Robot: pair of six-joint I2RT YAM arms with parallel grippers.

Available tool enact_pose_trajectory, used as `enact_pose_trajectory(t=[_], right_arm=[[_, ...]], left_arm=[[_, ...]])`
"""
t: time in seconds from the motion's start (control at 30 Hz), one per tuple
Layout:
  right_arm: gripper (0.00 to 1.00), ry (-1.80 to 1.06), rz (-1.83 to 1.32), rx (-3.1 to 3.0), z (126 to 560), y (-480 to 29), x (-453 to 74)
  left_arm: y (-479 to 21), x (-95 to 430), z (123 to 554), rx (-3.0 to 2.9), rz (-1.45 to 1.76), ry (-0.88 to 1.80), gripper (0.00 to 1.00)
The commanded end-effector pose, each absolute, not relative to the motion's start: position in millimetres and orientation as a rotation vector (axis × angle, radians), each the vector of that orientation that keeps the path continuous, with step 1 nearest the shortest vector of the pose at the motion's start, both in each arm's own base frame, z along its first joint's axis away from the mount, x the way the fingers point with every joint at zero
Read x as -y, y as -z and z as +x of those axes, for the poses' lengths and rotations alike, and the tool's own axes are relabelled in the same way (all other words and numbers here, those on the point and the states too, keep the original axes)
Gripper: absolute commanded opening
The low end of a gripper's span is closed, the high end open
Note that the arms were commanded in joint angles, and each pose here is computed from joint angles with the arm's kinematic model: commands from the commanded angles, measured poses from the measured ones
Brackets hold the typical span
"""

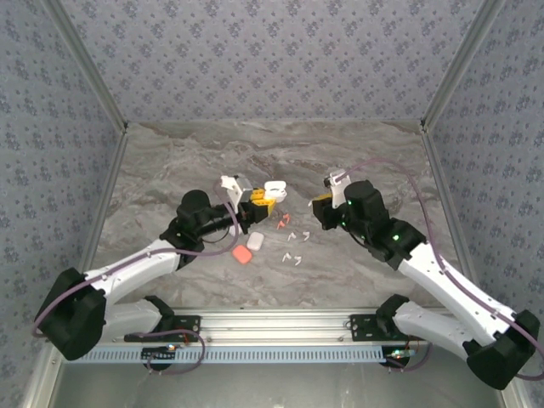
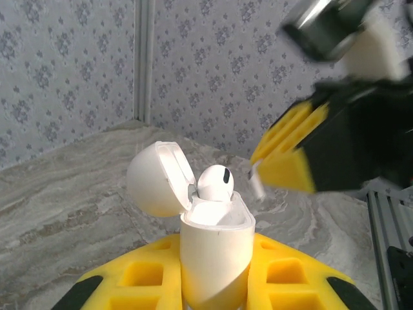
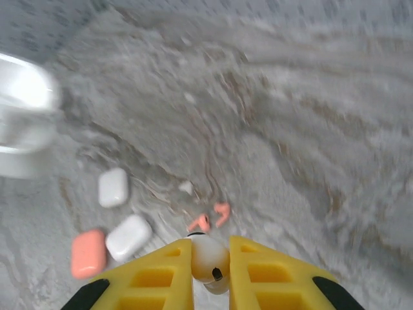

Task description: Insert wireless bluetooth earbuds into charging case

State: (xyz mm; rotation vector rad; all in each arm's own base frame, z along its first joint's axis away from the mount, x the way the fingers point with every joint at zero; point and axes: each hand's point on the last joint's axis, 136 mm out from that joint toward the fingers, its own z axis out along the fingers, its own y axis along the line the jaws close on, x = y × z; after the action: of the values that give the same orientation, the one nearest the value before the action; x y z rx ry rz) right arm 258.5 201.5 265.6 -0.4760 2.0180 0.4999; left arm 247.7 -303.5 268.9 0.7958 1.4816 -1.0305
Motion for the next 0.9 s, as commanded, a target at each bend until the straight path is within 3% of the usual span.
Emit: enact_pose_trajectory(t=[0.0,0.27,0.87], right_arm=[[0.19,-0.452,-0.606,-1.836,251.3,-319.0,-212.1],[0.20,-0.451,-0.816,-1.676,243.9,-362.7,-251.4],[0.20,-0.486,-0.974,-1.708,257.5,-343.1,-295.0]], left_arm=[[-297.3,310.5,247.2,-1.401,0.778,1.081,0.00],[-298.5,313.7,243.6,-1.383,0.806,1.093,0.00],[-296.9,312.1,237.2,-1.368,0.834,1.090,0.00]])
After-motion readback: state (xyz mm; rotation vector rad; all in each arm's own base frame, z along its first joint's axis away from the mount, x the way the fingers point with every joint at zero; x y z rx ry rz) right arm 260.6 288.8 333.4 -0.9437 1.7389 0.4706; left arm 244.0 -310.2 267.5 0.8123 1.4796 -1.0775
